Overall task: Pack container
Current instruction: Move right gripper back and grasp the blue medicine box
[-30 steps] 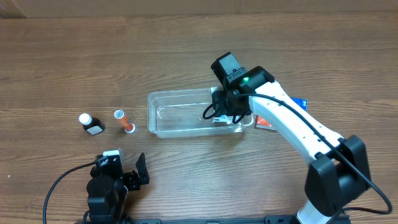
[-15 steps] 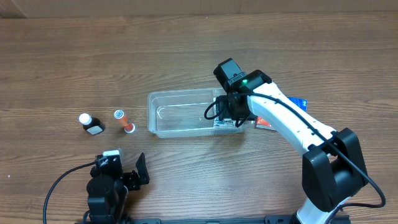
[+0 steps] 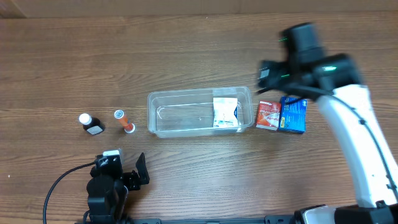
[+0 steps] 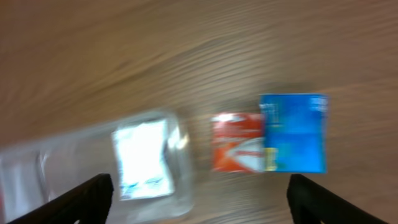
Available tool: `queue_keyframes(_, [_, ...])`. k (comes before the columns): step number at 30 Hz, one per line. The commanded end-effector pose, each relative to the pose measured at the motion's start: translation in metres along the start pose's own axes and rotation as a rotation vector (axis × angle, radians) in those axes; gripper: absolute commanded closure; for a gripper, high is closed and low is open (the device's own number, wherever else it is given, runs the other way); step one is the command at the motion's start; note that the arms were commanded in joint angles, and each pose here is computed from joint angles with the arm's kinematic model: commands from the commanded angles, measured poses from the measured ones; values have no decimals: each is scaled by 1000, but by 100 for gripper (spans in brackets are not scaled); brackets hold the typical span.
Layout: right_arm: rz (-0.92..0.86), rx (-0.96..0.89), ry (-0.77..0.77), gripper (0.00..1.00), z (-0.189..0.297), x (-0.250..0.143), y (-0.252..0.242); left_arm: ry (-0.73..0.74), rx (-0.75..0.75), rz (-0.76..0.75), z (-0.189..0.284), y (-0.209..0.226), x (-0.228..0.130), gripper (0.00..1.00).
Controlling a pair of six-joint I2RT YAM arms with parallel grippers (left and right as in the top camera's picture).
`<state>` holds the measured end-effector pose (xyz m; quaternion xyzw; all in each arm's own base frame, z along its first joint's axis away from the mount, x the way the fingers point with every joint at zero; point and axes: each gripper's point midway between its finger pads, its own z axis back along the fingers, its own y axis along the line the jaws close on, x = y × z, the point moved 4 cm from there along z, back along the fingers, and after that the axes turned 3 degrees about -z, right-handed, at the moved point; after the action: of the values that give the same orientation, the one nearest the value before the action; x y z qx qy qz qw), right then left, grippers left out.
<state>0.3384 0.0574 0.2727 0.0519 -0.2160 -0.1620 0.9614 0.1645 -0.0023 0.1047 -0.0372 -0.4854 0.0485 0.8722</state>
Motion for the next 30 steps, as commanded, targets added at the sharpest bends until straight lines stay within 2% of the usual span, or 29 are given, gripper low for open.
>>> queue_keyframes(1, [-108, -79, 44, 3, -22, 15, -58, -10, 5, -17, 0, 1, 1, 0])
queue_keyframes(2, [-123, -72, 78, 0, -35, 14, -69, -10, 5, -17, 0, 1, 1, 0])
queue_keyframes(11, [-117, -199, 343, 0, -152, -29, -110, -10, 5, -17, 0, 1, 1, 0])
queue_keyframes(17, [-47, -171, 433, 0, -186, -48, -113, -10, 5, -17, 0, 1, 1, 0])
queue_keyframes(22, [-61, -150, 468, 0, -205, -69, -115, -10, 5, -17, 0, 1, 1, 0])
queue_keyframes(24, [-74, -154, 469, 8, -206, -71, -116, -10, 5, -17, 0, 1, 1, 0])
queue_keyframes(25, [-88, -165, 466, 18, -206, -70, -117, -10, 5, -17, 0, 1, 1, 0])
queue_keyframes(27, [-96, -173, 458, 29, -203, -67, -117, -10, 5, -17, 0, 1, 1, 0])
queue_keyframes(30, [-94, -164, 428, 32, -177, -46, -109, -10, 5, -17, 0, 1, 1, 0])
